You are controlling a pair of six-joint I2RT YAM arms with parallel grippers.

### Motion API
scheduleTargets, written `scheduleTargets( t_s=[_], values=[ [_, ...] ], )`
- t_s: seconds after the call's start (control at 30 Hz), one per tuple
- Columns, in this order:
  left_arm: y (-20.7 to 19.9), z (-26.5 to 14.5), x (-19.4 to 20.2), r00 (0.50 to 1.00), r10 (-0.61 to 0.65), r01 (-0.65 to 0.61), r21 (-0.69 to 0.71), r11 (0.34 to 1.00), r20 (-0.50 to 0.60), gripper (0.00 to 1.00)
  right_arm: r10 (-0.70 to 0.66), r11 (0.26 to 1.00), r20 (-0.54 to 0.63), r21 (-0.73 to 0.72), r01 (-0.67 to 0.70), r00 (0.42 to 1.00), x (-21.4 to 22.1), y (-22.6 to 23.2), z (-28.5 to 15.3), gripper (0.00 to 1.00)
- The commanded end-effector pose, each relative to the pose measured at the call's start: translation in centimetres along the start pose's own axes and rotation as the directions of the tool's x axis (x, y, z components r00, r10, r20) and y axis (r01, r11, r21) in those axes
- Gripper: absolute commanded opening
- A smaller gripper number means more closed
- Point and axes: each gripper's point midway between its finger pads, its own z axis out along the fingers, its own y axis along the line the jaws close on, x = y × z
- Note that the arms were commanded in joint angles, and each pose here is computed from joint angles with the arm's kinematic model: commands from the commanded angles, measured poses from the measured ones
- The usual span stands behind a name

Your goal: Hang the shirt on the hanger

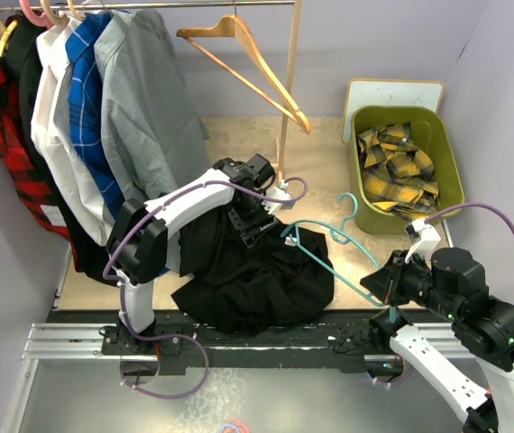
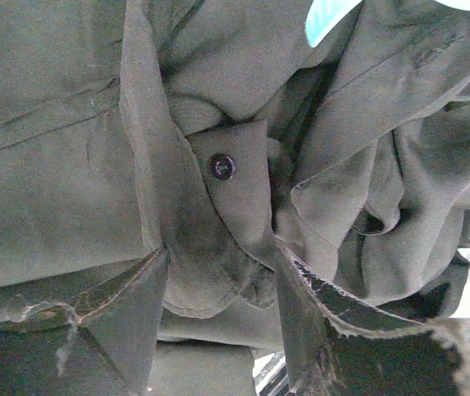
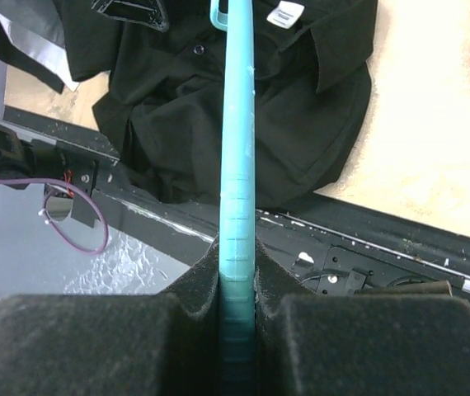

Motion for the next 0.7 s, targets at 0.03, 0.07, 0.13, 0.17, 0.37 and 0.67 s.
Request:
scheduleTargets(
  t_s=[0.03, 0.07, 0.13, 0.17, 0.37, 0.67],
  values=[
    [0.5, 1.1, 0.1, 1.0, 0.008, -0.008, -0.009, 1.0, -0.014, 0.45, -0.025, 0.996, 0.037, -0.082, 0.028, 0.999, 0.3, 0.9, -0.4, 0.0],
    [0.7, 1.2, 0.1, 1.0, 0.005, -0.005, -0.011, 1.0, -0.017, 0.34, -0.027, 0.995, 0.032, -0.091, 0.029, 0.999, 0.4, 1.0, -0.2, 0.0],
    [0.7, 1.2, -0.1, 1.0, 0.001, -0.001, -0.015, 1.0, -0.016, 0.03, -0.031, 0.994, 0.025, -0.108, 0.033, 0.999, 0.5, 1.2, 0.1, 0.0],
    [0.8, 0.8, -0.5, 1.0, -0.001, 0.001, -0.022, 1.0, -0.004, 0.0, -0.032, 0.993, 0.025, -0.116, 0.035, 0.999, 0.5, 1.4, 0.3, 0.0],
    [-1.4, -5.2, -4.3, 0.981, 0.066, -0.069, 0.011, 0.998, 0.185, 0.0, -0.026, 0.986, 0.088, -0.164, 0.04, 0.996, -1.0, 2.4, 1.1, 0.0],
    [-2.2, -8.9, -5.7, 0.961, 0.081, -0.083, -0.006, 0.997, 0.265, 0.0, 0.002, 0.98, 0.149, -0.195, 0.028, 0.989, -2.9, 3.2, 3.7, 0.0]
  ],
)
